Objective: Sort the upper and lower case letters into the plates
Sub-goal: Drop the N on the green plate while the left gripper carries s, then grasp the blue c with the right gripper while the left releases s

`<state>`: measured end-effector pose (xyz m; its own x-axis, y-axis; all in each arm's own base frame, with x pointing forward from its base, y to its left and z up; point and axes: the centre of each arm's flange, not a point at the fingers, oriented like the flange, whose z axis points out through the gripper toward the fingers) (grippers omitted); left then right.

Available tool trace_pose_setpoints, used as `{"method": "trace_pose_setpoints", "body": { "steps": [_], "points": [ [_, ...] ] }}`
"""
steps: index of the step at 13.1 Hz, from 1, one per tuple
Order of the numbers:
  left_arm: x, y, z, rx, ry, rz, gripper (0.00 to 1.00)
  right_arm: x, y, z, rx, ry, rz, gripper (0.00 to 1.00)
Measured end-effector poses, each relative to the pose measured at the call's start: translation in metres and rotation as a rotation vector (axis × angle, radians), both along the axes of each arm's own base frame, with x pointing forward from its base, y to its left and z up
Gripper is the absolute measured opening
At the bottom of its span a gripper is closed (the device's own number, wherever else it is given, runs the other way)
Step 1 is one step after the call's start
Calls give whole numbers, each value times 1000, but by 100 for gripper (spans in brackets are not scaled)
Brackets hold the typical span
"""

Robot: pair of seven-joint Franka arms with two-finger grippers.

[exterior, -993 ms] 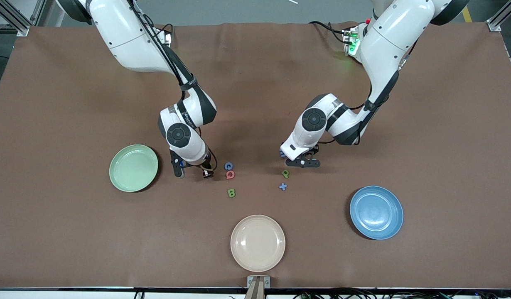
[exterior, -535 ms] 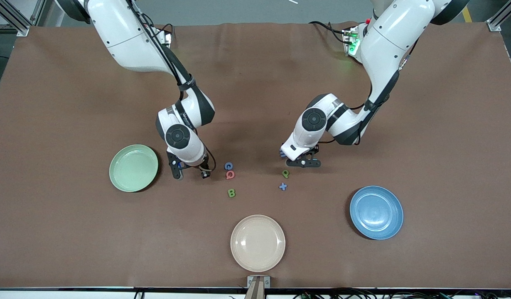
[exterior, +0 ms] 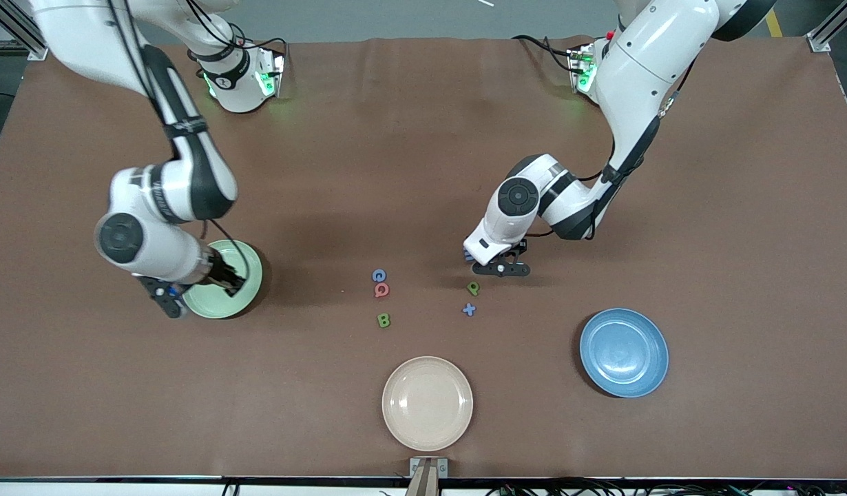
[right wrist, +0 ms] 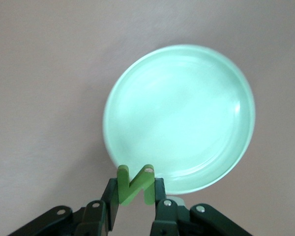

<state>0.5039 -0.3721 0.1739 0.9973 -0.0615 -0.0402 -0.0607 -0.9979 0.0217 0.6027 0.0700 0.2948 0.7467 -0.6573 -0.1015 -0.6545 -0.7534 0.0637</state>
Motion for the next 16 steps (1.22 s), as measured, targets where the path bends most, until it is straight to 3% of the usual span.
{"method": "trace_pose_setpoints", "body": {
  "steps": [1, 3, 5, 7, 8, 10, 13, 14, 16],
  "points": [
    [-1, -1, 0, 4, 4, -2, 45, -9, -14, -10, 9, -13, 57, 33],
    [-3, -1, 2, 18, 11, -4, 27, -28, -32, -43, 17, -50, 144, 33],
    [-3, 0, 2, 23, 15, 0, 27, -47, -46, -71, 17, -78, 188, 33],
    [6, 9, 6, 40, 18, 18, 27, -56, -52, -86, 18, -71, 213, 33],
    [18, 20, 14, 58, 18, 38, 27, -56, -53, -88, 19, -68, 219, 38],
    [57, 52, 48, 71, -8, 77, 27, -54, -53, -86, 19, -74, 225, 60],
    [115, 117, 88, 101, -97, 101, 27, -38, -42, -68, 29, -60, 232, 93],
    [128, 144, 91, 128, -121, 105, 27, -27, -28, -53, 33, -53, 234, 100],
    [148, 196, 89, 177, -146, 126, 27, -8, 20, -24, 38, -64, 255, 100]
  ]
}}
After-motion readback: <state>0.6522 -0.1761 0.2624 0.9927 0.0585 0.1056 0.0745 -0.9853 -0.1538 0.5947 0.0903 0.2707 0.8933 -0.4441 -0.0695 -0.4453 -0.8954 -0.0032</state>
